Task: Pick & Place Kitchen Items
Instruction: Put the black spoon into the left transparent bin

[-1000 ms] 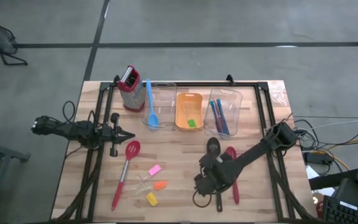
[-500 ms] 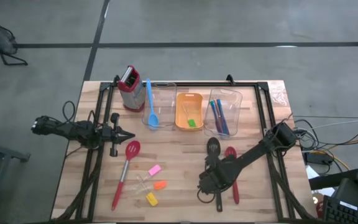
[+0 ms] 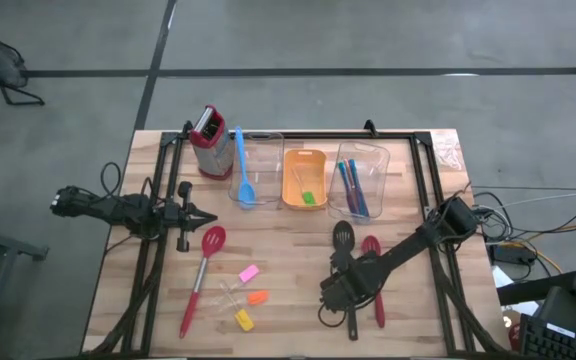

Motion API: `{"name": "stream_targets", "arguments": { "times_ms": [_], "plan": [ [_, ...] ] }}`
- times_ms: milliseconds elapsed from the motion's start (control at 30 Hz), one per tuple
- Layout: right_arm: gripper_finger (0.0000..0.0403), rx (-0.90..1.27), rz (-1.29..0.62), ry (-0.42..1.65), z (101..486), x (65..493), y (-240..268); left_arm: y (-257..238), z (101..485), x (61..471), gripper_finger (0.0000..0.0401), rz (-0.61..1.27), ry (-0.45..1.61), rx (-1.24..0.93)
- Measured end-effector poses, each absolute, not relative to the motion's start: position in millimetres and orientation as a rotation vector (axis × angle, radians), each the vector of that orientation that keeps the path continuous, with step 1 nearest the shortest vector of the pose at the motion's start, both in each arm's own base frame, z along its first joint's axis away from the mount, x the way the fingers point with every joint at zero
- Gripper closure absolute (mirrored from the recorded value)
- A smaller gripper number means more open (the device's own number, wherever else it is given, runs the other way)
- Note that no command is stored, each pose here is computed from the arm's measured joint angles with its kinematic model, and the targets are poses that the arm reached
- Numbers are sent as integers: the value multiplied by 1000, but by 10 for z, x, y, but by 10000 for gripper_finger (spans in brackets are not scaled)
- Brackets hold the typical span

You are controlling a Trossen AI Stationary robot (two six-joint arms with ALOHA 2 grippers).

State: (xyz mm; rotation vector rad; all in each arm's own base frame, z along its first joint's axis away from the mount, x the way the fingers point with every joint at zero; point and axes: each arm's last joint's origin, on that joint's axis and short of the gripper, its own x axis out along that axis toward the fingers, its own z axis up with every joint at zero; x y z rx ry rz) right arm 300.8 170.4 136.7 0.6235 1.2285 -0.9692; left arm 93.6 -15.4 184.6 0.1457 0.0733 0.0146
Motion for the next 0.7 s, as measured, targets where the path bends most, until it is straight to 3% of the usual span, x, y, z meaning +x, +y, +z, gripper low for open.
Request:
{"name": "stream_targets", "arguments": {
  "times_ms": [467, 700],
  "plan": [
    [334, 593, -856, 1183, 1464, 3131, 1764, -153, 1846, 936, 381, 15, 73, 146],
    [327, 589, -786, 1124, 1532, 3229, 1803, -154, 1847, 936, 380, 14, 73, 145]
  ]
}}
